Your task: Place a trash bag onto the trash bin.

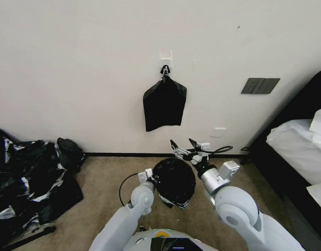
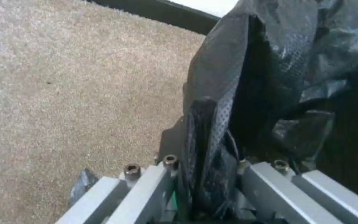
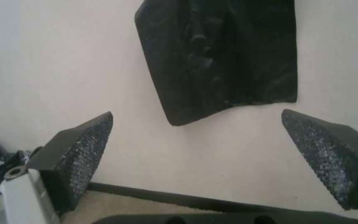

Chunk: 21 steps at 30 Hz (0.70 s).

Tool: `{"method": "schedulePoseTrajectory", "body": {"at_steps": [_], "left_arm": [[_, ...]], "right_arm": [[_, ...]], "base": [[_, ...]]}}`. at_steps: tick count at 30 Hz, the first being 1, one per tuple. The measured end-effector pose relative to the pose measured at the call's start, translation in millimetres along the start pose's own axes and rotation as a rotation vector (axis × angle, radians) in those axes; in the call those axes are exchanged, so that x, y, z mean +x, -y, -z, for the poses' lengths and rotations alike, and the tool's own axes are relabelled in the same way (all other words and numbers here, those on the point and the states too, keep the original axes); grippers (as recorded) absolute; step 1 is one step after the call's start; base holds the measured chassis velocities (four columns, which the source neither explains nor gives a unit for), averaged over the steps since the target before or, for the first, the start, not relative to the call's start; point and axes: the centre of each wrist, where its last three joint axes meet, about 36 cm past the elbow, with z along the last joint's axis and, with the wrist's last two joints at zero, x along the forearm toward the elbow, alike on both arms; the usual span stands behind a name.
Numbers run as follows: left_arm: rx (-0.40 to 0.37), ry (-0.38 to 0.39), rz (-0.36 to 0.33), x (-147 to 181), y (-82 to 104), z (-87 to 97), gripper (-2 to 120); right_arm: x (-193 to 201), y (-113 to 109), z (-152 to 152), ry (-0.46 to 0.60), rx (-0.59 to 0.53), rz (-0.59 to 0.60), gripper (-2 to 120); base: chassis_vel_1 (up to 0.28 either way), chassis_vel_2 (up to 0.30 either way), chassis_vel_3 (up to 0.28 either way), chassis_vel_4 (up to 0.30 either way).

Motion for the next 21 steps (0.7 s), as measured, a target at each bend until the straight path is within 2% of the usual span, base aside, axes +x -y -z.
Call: {"method": "schedulePoseTrajectory", "body": {"at_steps": [2,4,9,13,14,17,18,21], "left_arm": [[-0.007,-0.001,-0.001,0,0.1,-1.1,17],[-0.016,0.003,0.003,0,-0.1,-1.7,28],[-0.033,0.027,-0.001,6,-0.8,0.5,40],[-0.053,0.074,-0.008,20,-4.8,8.6,60],[-0.053,0.074,-0.008,20,-4.8,8.6,60],[-0.068,0.118,-0.026,33,-10.3,16.7,74],[-0.068,0.118,-0.026,33,-10.3,16.7,74],[-0.108,0.190,-0.042,45,-15.9,23.4,86]], "right_arm": [[0,0,0,-0.001,0.001,0.000,100],[0,1,1,0.000,0.004,-0.002,100],[1,1,4,0.004,0.010,-0.001,100],[1,2,6,0.005,0.011,0.000,100],[1,2,6,0.005,0.011,0.000,100],[1,2,6,0.001,0.007,0.001,100],[1,2,6,0.001,0.007,0.001,100],[1,6,5,0.002,0.021,-0.015,100]], "base": [[0.000,0.000,0.000,0.000],[0.000,0.000,0.000,0.000],[0.000,0.000,0.000,0.000],[0.000,0.000,0.000,0.000],[0.000,0.000,0.000,0.000],[0.000,0.000,0.000,0.000],[0.000,0.000,0.000,0.000],[0.000,0.000,0.000,0.000]]}}
